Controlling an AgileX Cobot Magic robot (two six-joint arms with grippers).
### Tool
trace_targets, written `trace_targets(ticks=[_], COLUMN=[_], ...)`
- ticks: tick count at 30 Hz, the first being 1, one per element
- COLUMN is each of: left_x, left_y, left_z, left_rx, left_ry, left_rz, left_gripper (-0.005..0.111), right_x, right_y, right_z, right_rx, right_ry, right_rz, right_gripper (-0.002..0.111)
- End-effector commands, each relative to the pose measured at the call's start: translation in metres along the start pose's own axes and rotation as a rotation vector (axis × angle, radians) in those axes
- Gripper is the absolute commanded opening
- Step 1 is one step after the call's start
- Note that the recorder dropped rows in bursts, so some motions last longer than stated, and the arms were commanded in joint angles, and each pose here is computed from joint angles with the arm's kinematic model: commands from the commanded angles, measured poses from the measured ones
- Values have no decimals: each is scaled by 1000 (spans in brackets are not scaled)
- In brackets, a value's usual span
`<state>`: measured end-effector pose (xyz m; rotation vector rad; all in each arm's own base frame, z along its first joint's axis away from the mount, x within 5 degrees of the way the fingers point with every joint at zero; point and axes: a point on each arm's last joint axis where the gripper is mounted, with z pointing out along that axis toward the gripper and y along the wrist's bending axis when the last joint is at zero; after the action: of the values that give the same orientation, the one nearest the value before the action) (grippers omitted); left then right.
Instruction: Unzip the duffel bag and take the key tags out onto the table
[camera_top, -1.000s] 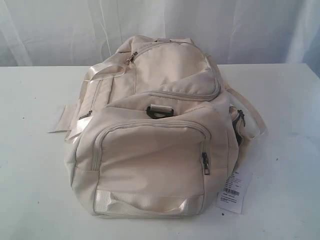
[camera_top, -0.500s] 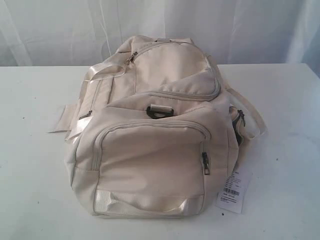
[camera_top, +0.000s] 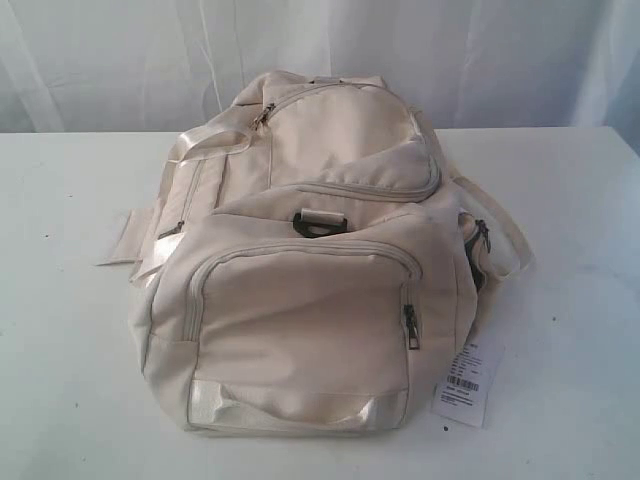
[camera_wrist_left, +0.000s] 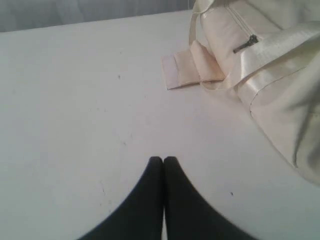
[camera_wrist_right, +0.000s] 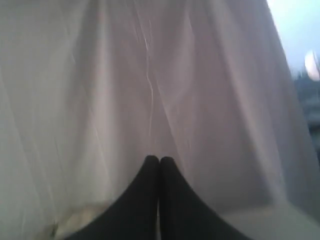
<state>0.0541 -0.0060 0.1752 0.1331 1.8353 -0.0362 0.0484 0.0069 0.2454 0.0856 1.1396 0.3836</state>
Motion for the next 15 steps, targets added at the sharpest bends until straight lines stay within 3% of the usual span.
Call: trace_targets(ticks=[1, 6, 10, 12, 15], left_x=[-19, -50, -73, -81, -87], left_y=[2, 5, 10, 13, 15], left_z=[-2, -16, -39, -53, -70], left_rx=[-26, -65, 3, 25, 34], left_ry=[-225, -591, -964, -1146, -1350], left_rz=[44, 15, -258, -327, -327], left_gripper=[0, 0, 0, 0, 0], right_x=[27, 19, 14, 14, 16], right_y=[-7, 0, 12, 22, 43], right_z=[4, 26, 53, 66, 82], right_rx=[125, 125, 118, 61, -77], right_ry=[345, 480, 734, 884, 1040], right_rz=[207, 224, 167, 90, 63], right_gripper=[0, 0, 0, 0, 0])
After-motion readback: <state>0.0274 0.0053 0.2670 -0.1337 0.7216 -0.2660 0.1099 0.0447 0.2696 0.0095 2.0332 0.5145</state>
